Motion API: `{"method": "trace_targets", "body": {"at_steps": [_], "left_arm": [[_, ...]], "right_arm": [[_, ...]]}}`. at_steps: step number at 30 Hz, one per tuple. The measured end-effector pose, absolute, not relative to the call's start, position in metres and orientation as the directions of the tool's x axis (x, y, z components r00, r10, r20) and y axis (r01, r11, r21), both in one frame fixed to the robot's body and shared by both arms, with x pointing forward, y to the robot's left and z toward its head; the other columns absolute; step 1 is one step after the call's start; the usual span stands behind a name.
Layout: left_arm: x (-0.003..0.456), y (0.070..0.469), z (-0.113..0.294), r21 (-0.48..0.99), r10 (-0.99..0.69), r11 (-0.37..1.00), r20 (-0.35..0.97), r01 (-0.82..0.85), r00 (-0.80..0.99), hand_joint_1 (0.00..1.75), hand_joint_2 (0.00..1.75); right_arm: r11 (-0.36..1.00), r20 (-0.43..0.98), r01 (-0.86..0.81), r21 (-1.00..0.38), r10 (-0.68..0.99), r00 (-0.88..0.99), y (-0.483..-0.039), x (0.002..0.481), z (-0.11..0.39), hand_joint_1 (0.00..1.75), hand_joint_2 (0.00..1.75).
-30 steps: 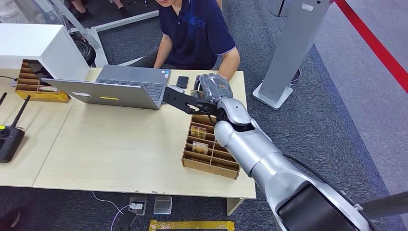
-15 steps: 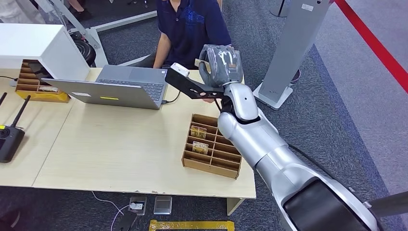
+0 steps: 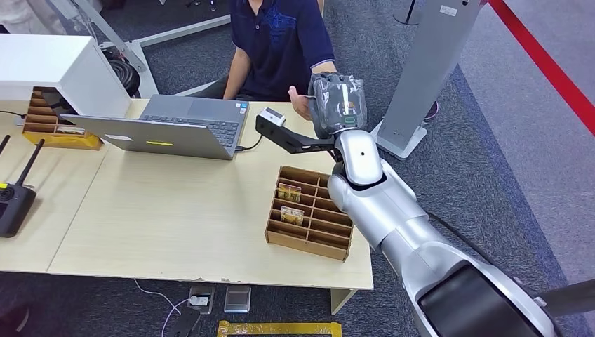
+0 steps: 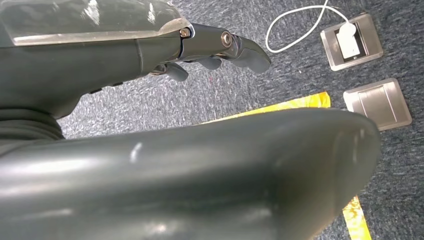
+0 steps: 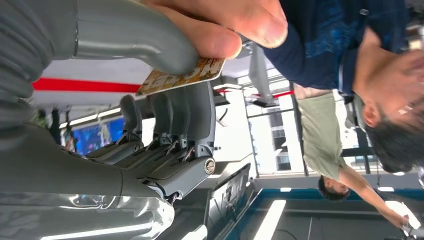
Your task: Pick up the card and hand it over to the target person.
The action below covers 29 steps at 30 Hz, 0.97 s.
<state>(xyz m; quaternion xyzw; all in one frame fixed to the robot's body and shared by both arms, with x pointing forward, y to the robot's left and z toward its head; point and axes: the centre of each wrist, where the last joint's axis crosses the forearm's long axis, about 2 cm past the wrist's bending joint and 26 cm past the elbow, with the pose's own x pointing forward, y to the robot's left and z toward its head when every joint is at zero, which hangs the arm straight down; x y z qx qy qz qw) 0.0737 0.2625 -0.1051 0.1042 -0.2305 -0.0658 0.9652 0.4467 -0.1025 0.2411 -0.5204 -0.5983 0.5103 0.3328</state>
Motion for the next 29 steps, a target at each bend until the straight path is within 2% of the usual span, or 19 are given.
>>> {"method": "trace_targets", "body": {"at_steps": [2,3,6,7,15,16,18,20,25,29], "left_arm": [[0.074,0.261,-0.105,0.231,-0.169,0.97,0.427,0.074,0.888,0.0,0.0],[0.074,0.26,-0.105,0.232,-0.166,0.97,0.424,0.07,0.89,0.0,0.0],[0.074,0.259,-0.105,0.234,-0.161,0.97,0.42,0.065,0.893,0.0,0.0],[0.074,0.259,-0.105,0.234,-0.16,0.97,0.421,0.064,0.893,0.0,0.0],[0.073,0.259,-0.105,0.239,-0.155,0.969,0.419,0.056,0.894,0.0,0.0],[0.073,0.259,-0.105,0.24,-0.154,0.969,0.418,0.055,0.895,0.0,0.0],[0.073,0.259,-0.105,0.241,-0.146,0.969,0.414,0.047,0.899,0.0,0.0],[0.073,0.258,-0.105,0.241,-0.139,0.97,0.41,0.04,0.901,0.0,0.0],[0.073,0.254,-0.104,0.241,-0.134,0.97,0.411,0.034,0.902,0.0,0.0],[0.073,0.254,-0.104,0.244,-0.121,0.97,0.402,0.021,0.908,0.0,0.0]], "right_arm": [[-0.076,-0.147,0.281,-0.957,0.96,-0.238,-0.1,0.446,0.24,1.17,1.75],[-0.08,-0.15,0.279,-0.957,0.959,-0.241,-0.098,0.445,0.24,1.08,1.75],[-0.079,-0.15,0.267,-0.961,0.954,-0.258,-0.092,0.442,0.24,0.24,1.75],[-0.074,-0.147,0.265,-0.961,0.953,-0.265,-0.09,0.442,0.24,0.03,1.75],[0.088,-0.001,0.272,-0.958,0.95,-0.311,-0.085,0.44,0.247,0.0,1.75],[0.131,0.041,0.265,-0.955,0.946,-0.321,-0.084,0.44,0.249,0.0,1.75],[0.295,0.21,0.206,-0.933,0.911,-0.355,-0.082,0.441,0.253,0.0,1.75],[0.446,0.335,0.214,-0.869,0.849,-0.408,-0.081,0.441,0.259,0.0,1.75],[0.557,0.32,0.415,-0.719,0.796,-0.514,-0.093,0.436,0.273,0.0,1.75],[0.695,0.441,0.403,-0.596,0.703,-0.558,-0.108,0.431,0.26,0.0,1.75]]}}
